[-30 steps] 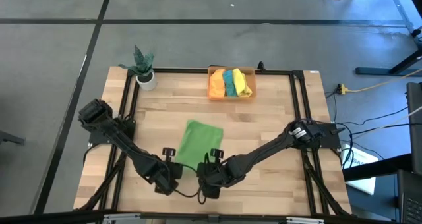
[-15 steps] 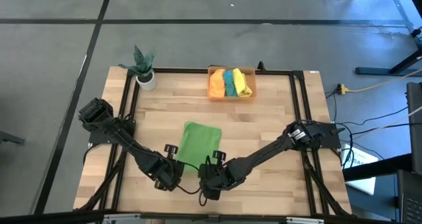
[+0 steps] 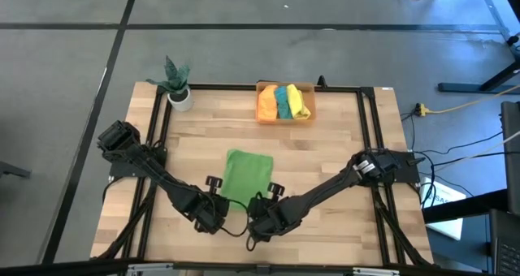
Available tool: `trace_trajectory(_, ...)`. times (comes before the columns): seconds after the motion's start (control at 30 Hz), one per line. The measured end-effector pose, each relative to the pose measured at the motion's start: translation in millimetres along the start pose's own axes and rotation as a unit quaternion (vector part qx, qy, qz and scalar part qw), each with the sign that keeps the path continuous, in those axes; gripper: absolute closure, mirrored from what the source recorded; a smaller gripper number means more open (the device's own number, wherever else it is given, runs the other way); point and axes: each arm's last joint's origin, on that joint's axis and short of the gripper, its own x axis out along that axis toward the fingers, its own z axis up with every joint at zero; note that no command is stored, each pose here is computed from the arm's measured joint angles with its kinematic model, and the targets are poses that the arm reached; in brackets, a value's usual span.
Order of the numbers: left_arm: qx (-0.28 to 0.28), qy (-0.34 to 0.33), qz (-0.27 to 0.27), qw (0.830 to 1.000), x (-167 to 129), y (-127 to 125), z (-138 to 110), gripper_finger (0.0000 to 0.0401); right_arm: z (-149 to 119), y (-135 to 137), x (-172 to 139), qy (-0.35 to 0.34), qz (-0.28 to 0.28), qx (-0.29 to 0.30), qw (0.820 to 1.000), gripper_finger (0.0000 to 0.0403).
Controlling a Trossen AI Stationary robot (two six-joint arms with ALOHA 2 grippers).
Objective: Roll microfiber towels into tight, uniform cylinder then place into a basket
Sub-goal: Roll the green microfiber towel
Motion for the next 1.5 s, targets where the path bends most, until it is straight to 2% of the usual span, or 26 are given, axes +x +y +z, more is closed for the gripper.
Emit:
trace_trajectory(0.2, -0.002, -0.005, 0.003, 1.0, 2, 4, 3, 0.0401, -9, 6, 24, 0.017, -0.022, -0.013, 1.0, 0.0395)
trace_trajectory(0.4, -0.006, 0.013, 0.03, 0.999, 20, 7, 6, 0.0401, -11, 2, 25, 0.006, -0.06, -0.008, 0.998, 0.0395)
trace_trajectory(0.6, -0.01, 0.018, 0.058, 0.998, 31, 11, 8, 0.0401, -17, -1, 35, 0.026, -0.087, 0.0, 0.996, 0.0395)
trace_trajectory(0.83, -0.026, 0.009, 0.054, 0.998, 33, 15, 12, 0.0401, -18, -4, 50, 0.039, -0.1, -0.002, 0.994, 0.0395)
trace_trajectory(1.4, -0.038, 0.021, 0.059, 0.997, 46, 14, 13, 0.04, -18, -4, 51, 0.043, -0.098, -0.003, 0.994, 0.0395)
trace_trajectory(1.5, -0.037, 0.021, 0.059, 0.997, 46, 14, 13, 0.0389, -17, -4, 51, 0.042, -0.097, -0.002, 0.994, 0.0395)
